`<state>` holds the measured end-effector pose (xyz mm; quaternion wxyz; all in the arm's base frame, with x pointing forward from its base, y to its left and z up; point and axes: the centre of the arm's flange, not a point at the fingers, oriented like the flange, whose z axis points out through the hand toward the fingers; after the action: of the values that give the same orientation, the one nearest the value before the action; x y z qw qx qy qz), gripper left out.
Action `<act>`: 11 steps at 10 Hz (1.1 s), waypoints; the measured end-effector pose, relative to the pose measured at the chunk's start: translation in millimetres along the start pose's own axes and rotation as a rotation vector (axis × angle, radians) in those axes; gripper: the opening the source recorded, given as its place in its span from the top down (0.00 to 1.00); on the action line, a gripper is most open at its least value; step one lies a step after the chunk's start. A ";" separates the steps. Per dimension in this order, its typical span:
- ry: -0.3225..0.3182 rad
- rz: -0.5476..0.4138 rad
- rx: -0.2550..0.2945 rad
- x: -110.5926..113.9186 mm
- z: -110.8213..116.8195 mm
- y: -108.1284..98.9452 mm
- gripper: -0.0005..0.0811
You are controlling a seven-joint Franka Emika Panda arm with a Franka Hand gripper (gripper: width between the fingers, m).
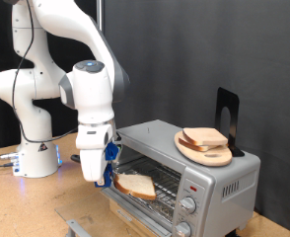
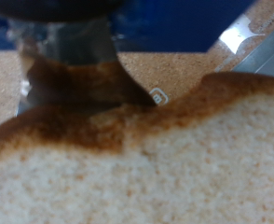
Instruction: Make a piece of toast with the oven
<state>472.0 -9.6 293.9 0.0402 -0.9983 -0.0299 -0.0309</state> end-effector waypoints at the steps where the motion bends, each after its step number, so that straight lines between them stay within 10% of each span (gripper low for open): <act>1: 0.019 -0.020 -0.003 -0.4 -4.1 -1.6 0.52; 11: 0.074 -0.074 0.039 -10.8 -27.2 -36.6 0.52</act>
<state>457.3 23.9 323.1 0.0598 -0.9937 -0.0658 -0.0685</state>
